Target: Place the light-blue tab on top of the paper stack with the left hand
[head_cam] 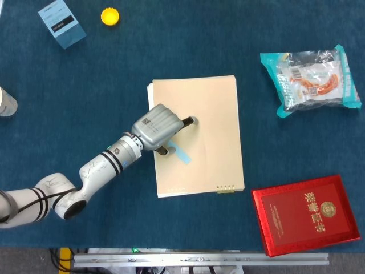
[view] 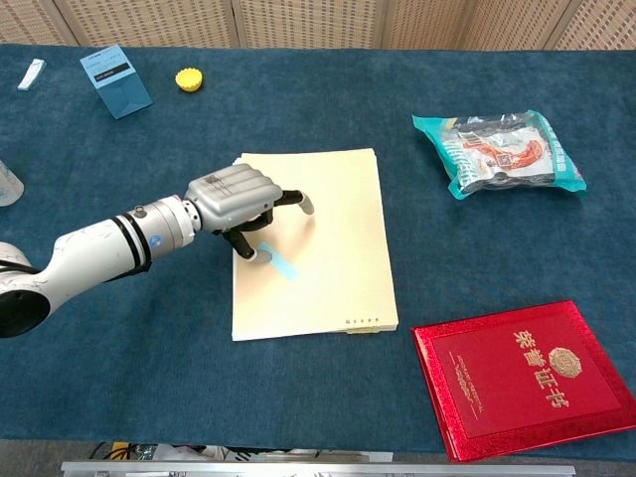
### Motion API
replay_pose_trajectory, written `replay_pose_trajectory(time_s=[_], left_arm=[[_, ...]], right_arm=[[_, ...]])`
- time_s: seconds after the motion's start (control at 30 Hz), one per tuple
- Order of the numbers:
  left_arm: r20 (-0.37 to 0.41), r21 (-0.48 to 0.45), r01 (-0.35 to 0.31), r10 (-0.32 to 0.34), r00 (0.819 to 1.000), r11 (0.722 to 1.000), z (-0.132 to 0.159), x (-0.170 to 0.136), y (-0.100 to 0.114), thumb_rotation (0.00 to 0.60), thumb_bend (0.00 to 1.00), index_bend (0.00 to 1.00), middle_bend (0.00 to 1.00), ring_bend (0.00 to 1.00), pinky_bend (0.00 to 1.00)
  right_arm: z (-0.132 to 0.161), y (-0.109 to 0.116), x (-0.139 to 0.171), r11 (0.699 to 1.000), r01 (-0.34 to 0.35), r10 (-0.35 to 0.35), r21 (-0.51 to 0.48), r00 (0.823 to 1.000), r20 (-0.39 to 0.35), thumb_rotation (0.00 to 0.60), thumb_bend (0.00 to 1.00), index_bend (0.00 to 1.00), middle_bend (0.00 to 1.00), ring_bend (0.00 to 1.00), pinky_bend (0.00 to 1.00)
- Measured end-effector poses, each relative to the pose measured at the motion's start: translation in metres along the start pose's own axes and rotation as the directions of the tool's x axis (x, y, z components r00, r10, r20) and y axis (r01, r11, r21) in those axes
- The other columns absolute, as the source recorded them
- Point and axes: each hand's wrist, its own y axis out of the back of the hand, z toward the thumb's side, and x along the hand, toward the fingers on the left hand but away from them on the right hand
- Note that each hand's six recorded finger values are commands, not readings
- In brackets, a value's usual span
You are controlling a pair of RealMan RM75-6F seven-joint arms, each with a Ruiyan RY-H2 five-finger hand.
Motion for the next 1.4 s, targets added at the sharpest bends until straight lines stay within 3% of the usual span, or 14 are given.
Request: replay_pose_trajectory(time_s=[1.4], left_arm=[[-0.042,0.017,0.005,-0.004,0.999,1.0,-0.016,-0.004,0.002,0.6,0.2,0.21,0.9,0.95,0.93]], right_arm=[[-0.002,0.001,0.002,1.0,0.007,-0.007,-0.004,1.0,0.002,0.6,0.21,0.24,0.38,0.47,0.51]])
